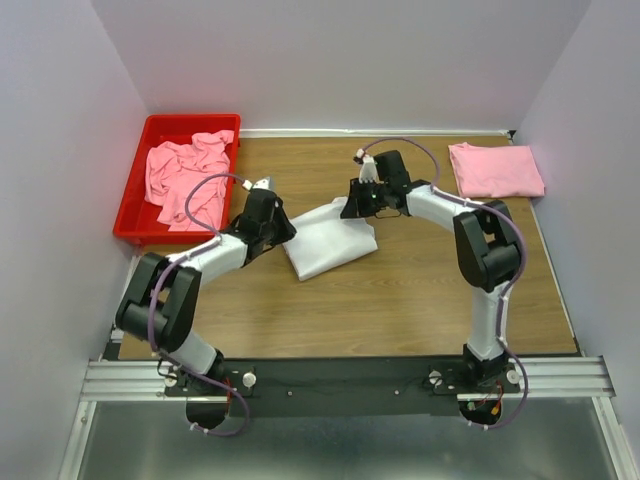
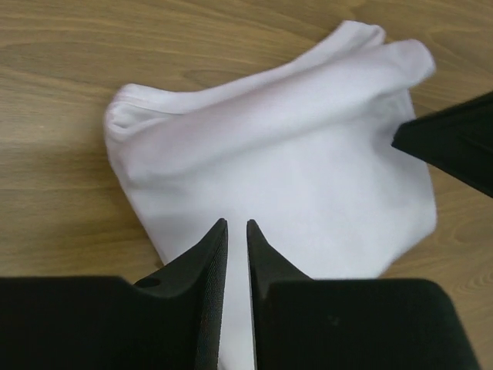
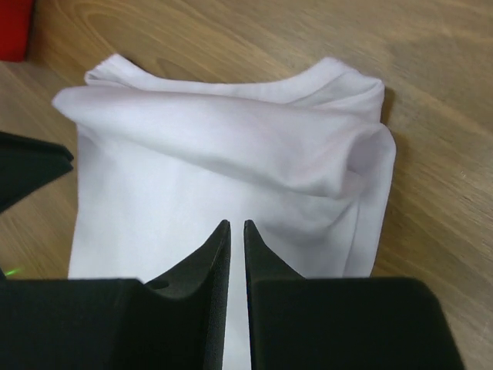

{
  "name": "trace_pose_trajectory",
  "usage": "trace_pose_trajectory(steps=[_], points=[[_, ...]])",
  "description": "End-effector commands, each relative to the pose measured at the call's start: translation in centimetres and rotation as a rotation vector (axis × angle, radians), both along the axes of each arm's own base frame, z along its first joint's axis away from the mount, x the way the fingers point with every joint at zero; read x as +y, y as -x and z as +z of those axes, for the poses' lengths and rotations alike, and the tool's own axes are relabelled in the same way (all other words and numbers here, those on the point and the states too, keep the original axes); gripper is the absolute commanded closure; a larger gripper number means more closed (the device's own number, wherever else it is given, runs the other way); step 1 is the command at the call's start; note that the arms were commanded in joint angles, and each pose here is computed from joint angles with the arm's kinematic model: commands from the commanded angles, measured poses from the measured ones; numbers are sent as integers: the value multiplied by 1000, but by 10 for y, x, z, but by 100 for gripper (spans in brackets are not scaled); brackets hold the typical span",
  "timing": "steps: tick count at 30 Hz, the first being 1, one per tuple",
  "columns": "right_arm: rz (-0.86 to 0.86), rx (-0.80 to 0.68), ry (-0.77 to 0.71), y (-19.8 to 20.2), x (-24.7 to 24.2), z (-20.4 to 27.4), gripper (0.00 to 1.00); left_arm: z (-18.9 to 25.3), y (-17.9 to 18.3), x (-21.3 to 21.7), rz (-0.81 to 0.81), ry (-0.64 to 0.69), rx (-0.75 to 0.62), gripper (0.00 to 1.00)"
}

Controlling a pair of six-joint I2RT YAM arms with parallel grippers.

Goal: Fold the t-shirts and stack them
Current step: Fold the tshirt

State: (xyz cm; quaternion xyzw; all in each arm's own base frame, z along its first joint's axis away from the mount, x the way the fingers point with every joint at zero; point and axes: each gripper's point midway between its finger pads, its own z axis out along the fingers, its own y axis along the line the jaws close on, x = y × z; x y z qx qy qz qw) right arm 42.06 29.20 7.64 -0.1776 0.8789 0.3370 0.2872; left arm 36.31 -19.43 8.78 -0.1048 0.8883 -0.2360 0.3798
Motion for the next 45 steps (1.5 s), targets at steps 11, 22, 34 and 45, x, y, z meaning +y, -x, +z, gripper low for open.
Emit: trace_pose_trajectory(steps=[11,22,34,45], points=[[-28,102,-142,-56,-6,-25,75,-52,-68,23,46,85,87,80],[-181,303,-274,-78,-37,-71,75,-70,-65,37,59,79,130,79],[-84,135,-371,-76,-34,24,72,-4,-77,34,4,95,-2,63],[141,165,-543,-51,17,23,71,-25,-75,34,21,93,27,73]])
